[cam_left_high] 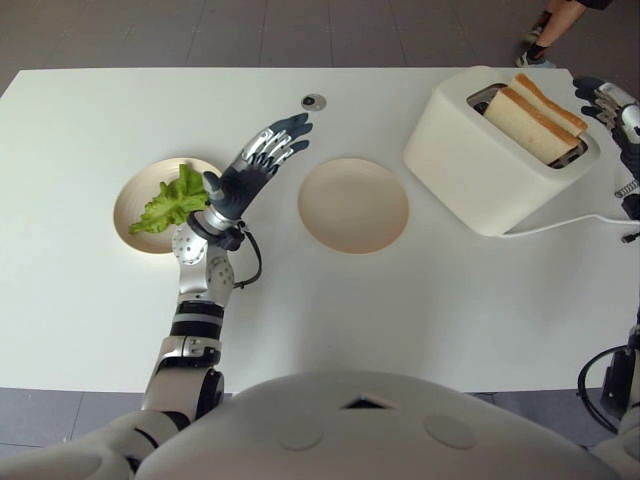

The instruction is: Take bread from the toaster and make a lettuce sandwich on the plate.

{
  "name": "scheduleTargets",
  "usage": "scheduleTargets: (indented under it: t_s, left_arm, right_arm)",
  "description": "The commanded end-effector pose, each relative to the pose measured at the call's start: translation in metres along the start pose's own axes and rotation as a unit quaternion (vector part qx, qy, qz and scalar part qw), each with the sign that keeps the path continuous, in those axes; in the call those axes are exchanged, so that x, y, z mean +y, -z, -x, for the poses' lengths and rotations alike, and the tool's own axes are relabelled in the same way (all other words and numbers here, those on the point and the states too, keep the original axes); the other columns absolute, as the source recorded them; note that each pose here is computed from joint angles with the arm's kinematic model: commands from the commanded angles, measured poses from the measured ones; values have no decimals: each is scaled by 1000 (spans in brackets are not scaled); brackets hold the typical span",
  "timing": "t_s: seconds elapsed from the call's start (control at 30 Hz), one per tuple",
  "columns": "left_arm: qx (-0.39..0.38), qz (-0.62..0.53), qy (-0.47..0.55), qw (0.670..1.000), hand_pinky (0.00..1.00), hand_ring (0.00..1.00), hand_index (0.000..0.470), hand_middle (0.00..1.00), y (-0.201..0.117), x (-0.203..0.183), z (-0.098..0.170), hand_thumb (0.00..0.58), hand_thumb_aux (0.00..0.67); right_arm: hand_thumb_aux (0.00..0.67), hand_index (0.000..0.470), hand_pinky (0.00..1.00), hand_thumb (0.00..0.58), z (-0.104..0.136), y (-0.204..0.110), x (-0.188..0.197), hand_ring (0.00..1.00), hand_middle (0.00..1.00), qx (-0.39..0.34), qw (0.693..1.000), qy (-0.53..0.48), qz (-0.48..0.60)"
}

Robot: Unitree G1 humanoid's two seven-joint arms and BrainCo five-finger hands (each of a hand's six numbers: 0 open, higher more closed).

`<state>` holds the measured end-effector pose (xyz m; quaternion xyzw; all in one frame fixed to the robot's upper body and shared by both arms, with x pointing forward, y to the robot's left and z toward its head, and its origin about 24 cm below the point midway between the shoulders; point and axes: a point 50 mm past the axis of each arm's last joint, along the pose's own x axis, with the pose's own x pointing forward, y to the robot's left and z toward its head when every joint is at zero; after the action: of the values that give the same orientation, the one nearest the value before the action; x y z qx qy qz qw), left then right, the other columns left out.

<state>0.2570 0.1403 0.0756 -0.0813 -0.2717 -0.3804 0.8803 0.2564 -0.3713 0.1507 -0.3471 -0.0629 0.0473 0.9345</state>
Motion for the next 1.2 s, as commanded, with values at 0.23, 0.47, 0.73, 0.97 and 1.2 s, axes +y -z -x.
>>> scheduleTargets:
  t_s: [0.23,0.47,0.73,0.97,1.2]
  left_arm:
    - [1,3,6,1000,0,0,0,0,0,0,-1,0,0]
    - [1,4,7,1000,0,0,0,0,1,-1,-2,0,0]
    - [1,4,10,1000,0,0,0,0,1,0,-4,0,0]
    - [37,-125,-19,991,0,0,0,0,-10,18,-3,0,0]
    - [219,-503,-27,836,0,0,0,0,-44,72,18,0,0]
  right_arm:
    - [123,87,4,194,-16,19,9,4,4,58,998,2,18]
    - [476,334,39,531,-20,20,19,39,39,55,997,-31,34]
    - [670,470,204,580,-17,6,16,204,204,10,998,-26,58]
    - [670,470,1000,580,-29,-27,11,1000,1000,-87,995,31,49]
    - [670,470,1000,580,-33,-64,-8,1000,1000,-192,971,144,22]
